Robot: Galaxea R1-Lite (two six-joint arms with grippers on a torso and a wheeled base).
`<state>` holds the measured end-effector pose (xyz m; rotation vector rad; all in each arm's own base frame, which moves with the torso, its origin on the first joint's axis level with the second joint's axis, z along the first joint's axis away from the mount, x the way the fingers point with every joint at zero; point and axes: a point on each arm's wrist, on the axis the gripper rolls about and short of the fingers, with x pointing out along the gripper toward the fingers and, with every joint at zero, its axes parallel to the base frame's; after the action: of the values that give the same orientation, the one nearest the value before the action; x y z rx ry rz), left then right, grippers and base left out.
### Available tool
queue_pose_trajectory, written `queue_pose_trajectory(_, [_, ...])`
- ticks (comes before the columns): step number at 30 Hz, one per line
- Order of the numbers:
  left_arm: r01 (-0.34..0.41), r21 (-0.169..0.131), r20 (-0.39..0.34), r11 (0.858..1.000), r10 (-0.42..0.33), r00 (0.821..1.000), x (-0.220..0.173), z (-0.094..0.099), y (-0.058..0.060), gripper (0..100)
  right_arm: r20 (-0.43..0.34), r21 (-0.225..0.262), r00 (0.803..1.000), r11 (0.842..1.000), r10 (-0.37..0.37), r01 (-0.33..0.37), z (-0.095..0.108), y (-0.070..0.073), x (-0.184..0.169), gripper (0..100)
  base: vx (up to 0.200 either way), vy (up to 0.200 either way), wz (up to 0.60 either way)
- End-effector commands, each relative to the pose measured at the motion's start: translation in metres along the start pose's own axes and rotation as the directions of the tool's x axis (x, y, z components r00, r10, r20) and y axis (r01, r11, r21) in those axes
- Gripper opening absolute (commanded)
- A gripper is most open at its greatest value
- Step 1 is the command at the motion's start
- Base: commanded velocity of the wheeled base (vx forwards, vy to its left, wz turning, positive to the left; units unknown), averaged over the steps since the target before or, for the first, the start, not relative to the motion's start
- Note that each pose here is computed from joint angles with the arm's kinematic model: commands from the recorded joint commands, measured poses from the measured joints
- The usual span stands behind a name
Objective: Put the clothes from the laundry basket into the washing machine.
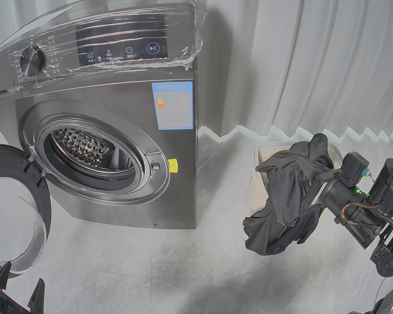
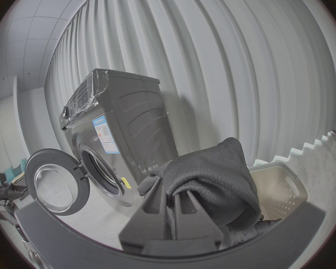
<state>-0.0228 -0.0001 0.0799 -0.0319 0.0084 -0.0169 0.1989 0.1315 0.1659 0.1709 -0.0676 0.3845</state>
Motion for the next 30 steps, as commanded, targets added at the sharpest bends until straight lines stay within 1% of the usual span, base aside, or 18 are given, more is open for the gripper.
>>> queue_pose_trajectory(1, [0.0, 0.0, 0.003, 1.0, 0.0, 1.0, -0.0002, -0.0044, 0.0001, 100, -0.003, 0.0, 1.0, 1.0, 0.001, -0.001, -0.0008, 0.0005, 0.0, 0, 0.0, 0.2, 0.0])
queue_pose_trajectory(12, [0.0, -0.002, 0.003, 1.0, 0.0, 1.0, -0.0002, -0.0044, 0.0001, 100, -0.005, 0.001, 1.0, 1.0, 0.005, -0.005, -0.0013, 0.0012, 0.0001, 0, 0.0, 0.2, 0.0])
queue_pose_trajectory(21, [0.0, -0.002, 0.003, 1.0, 0.0, 1.0, -0.0002, -0.0044, 0.0001, 100, -0.002, 0.002, 1.0, 1.0, 0.007, -0.007, -0.0006, 0.0013, 0.0001, 0, 0.0, 0.0, 0.0])
queue_pose_trajectory(30, [0.0, -0.002, 0.003, 1.0, 0.0, 1.0, -0.0002, -0.0044, 0.0001, 100, 0.0, 0.002, 1.0, 1.0, 0.006, -0.006, -0.0002, 0.0013, -0.0001, 0, -0.2, 0.0, 0.0])
